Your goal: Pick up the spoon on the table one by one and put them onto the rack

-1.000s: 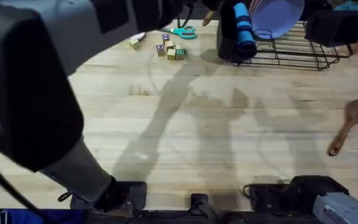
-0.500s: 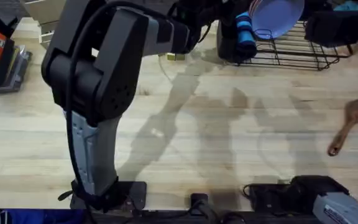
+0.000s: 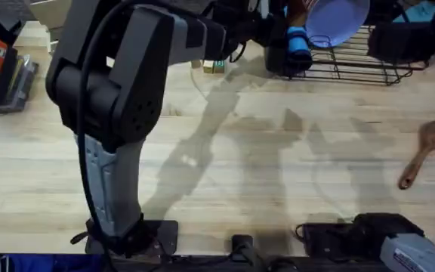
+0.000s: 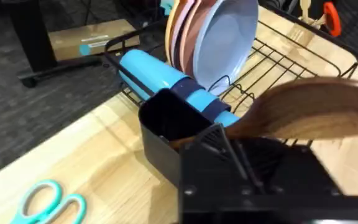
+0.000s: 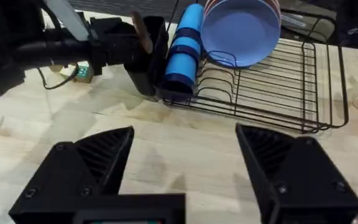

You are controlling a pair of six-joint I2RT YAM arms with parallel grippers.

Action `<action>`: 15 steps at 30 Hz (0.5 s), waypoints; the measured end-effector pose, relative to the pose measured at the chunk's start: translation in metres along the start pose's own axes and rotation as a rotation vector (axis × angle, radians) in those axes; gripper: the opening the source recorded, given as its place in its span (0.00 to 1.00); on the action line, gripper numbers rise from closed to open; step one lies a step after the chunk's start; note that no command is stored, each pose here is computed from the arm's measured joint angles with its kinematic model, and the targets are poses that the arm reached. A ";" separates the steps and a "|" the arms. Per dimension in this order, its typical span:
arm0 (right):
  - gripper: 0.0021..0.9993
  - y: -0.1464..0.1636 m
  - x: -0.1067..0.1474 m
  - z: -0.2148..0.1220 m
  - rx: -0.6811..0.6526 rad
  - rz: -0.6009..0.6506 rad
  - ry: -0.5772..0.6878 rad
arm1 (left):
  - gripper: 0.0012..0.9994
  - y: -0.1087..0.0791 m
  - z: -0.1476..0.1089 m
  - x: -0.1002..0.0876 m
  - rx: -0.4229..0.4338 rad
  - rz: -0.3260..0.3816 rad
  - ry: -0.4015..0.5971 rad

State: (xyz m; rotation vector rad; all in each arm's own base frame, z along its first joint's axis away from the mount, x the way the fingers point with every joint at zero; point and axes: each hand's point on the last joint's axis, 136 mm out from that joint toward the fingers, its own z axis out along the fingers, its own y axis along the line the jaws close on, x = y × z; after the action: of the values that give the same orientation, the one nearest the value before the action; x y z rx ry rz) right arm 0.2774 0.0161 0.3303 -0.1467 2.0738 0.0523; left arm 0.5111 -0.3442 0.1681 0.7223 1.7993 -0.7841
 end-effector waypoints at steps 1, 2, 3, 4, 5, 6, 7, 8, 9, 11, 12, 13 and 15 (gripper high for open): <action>0.99 0.000 0.000 0.000 0.000 0.000 0.000 | 0.04 0.001 0.000 0.000 -0.001 -0.002 0.002; 0.99 0.000 0.000 0.000 0.000 0.000 0.000 | 0.09 0.001 0.000 0.000 -0.002 0.001 0.002; 0.99 0.000 0.000 0.000 0.000 0.000 0.000 | 0.19 0.001 0.000 0.000 -0.002 0.007 0.003; 0.99 0.000 0.000 0.000 0.000 0.000 0.000 | 0.34 0.001 0.000 0.002 0.000 -0.002 0.010; 0.99 0.000 0.000 0.000 0.000 0.000 0.000 | 0.49 0.001 0.000 0.004 0.000 -0.006 0.018; 0.99 0.000 0.000 0.000 0.000 0.000 0.000 | 0.64 0.000 0.000 0.007 0.000 -0.012 0.025; 0.99 0.000 0.000 0.000 0.000 0.000 0.000 | 0.82 -0.001 0.000 0.007 0.004 -0.012 0.027; 0.99 0.000 0.000 0.000 0.000 0.000 0.000 | 0.94 -0.001 0.000 0.007 0.006 -0.014 0.025; 0.99 0.000 0.000 0.000 0.000 0.000 0.000 | 0.98 -0.002 0.001 0.006 0.009 -0.011 0.024; 0.99 0.000 0.000 0.000 0.000 0.000 0.000 | 0.99 -0.004 0.001 0.006 0.011 -0.011 0.024; 0.99 0.000 0.000 0.000 0.000 0.000 0.000 | 0.99 -0.003 0.001 0.006 0.011 -0.011 0.024; 0.99 0.000 0.000 0.000 0.000 0.000 0.000 | 0.99 -0.004 0.001 0.006 0.011 -0.011 0.024; 0.99 0.000 0.000 0.000 0.000 0.000 0.000 | 0.99 -0.003 0.001 0.006 0.011 -0.011 0.024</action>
State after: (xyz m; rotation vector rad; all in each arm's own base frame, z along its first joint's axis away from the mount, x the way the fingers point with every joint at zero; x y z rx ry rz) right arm 0.2775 0.0161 0.3302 -0.1470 2.0742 0.0522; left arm 0.5072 -0.3462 0.1625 0.7319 1.8235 -0.7962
